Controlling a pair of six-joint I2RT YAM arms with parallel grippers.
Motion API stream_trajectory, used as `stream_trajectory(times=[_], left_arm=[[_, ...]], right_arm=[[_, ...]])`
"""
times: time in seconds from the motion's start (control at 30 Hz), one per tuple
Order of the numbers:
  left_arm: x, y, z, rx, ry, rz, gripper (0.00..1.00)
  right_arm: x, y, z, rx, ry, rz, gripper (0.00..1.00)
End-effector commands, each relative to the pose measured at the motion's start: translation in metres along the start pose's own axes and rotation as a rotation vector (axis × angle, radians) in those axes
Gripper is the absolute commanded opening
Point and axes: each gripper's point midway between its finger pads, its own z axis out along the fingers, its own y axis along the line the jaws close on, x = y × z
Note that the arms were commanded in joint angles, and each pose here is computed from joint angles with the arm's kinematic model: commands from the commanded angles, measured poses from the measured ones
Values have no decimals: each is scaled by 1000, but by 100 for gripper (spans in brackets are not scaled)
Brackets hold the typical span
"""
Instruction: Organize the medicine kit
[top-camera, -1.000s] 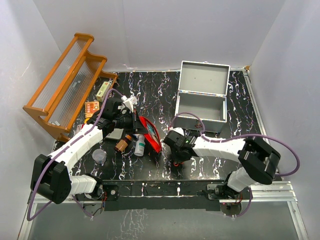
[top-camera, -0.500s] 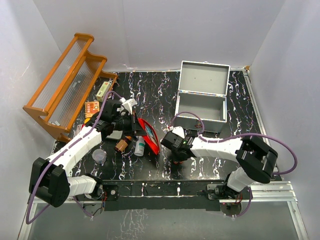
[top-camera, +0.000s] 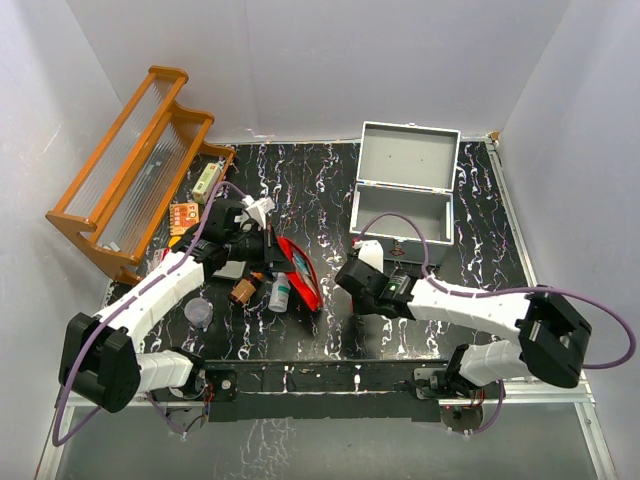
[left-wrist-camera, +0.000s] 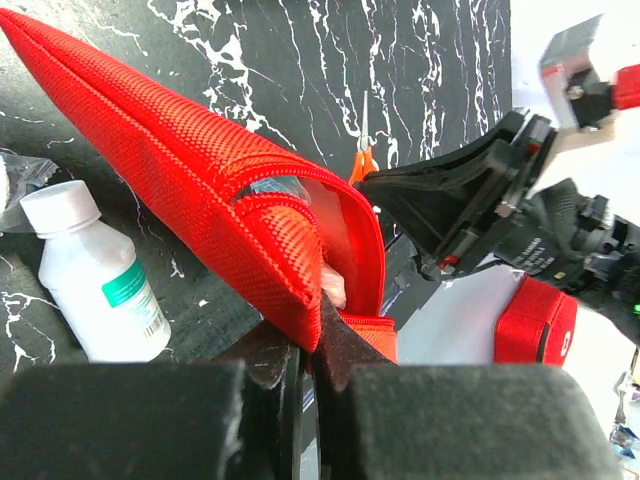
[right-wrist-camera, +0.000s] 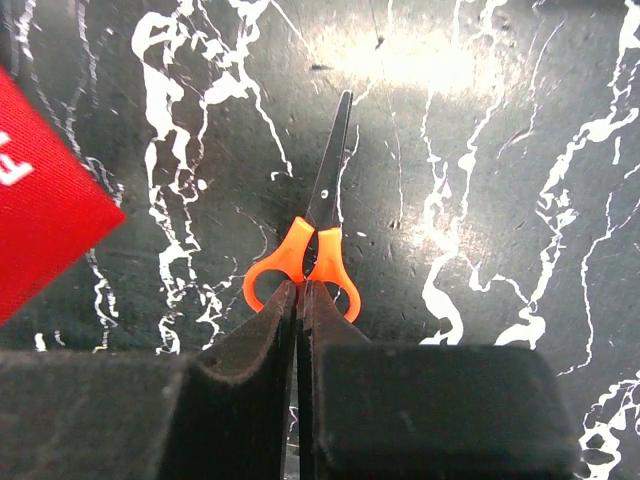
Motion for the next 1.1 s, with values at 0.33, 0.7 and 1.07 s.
stream_trajectory(times=[0.33,0.7,1.07], left_arm=[[0,-36,0,220,33,73,0],[9,-13,11,128,69,25,0],[9,-11,12,121,67,16,0]], right_arm=[[-103,70,-93,-398,-312,71,0],[-51,10,-34,-60,-150,128,37],[-4,-12,14,36,39,29,30]])
